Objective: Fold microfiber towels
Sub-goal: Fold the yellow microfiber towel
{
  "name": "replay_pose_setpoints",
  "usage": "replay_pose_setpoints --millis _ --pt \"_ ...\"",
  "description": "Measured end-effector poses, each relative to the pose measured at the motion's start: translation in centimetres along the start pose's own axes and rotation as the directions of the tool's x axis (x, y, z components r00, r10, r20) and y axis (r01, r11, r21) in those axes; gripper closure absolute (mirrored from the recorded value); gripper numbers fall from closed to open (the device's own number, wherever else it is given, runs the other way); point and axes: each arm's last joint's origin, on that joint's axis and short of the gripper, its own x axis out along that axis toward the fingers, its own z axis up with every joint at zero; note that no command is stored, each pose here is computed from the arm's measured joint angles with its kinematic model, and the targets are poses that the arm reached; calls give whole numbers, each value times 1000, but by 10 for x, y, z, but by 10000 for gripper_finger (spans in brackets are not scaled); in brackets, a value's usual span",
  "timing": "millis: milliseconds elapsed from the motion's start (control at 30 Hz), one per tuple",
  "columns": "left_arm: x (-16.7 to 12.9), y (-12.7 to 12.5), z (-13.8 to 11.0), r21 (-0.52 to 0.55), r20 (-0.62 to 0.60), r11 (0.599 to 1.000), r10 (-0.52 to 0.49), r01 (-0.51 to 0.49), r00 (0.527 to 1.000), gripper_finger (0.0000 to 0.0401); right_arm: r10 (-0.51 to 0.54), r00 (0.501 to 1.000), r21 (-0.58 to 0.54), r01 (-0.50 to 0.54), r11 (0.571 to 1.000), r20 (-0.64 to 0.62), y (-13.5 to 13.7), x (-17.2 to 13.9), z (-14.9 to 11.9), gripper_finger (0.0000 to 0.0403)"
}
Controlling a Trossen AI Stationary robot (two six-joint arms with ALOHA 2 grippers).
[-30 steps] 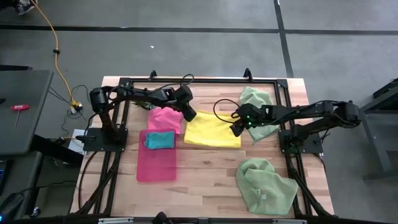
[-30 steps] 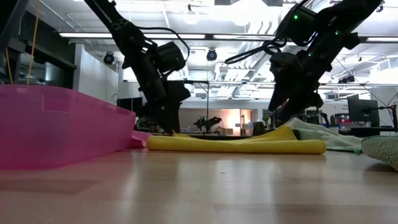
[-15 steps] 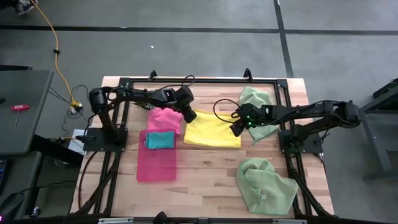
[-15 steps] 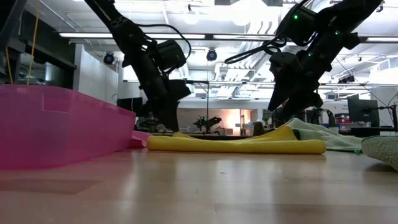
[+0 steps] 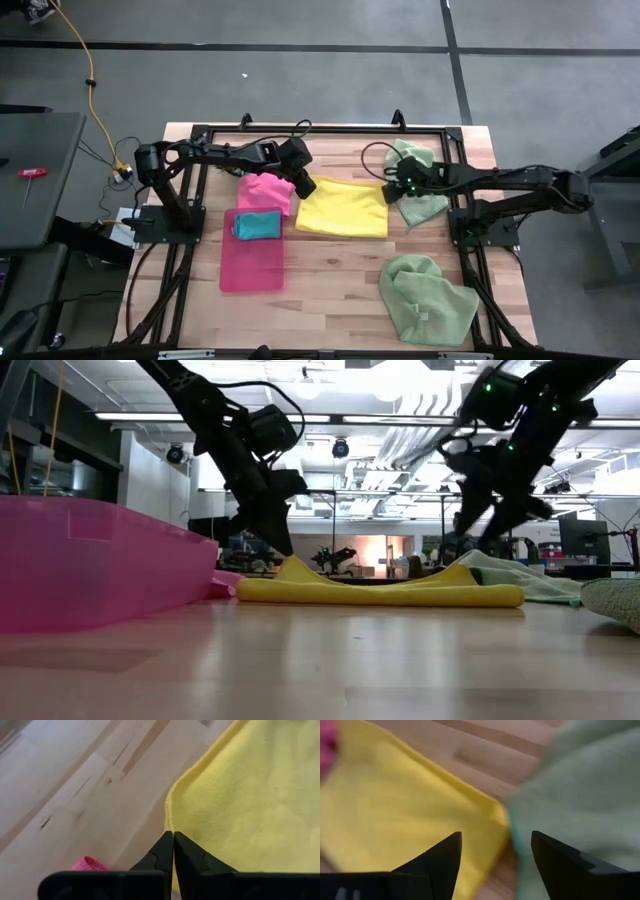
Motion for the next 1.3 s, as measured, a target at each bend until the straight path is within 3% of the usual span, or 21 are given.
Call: replay_pose_setpoints --millis 233,433,600,933,1300 --pt "0 0 0 -1 2 1000 0 0 1000 401 -37 999 22 37 999 -13 -10 16 12 189" --pt "0 0 0 0 1 1000 0 0 1000 401 37 999 -158 -40 987 -22 -1 26 14 219" --pt "0 1 0 -2 1 1000 2 -2 1000 401 -25 1000 -250 24 968 0 -2 26 11 237" --pt "0 1 0 -3 2 1000 2 -2 1000 401 -75 996 -487 39 873 -54 7 44 -2 249" --pt "0 1 0 -3 2 1000 2 -2 1000 401 -175 981 -599 189 778 82 16 43 -11 256"
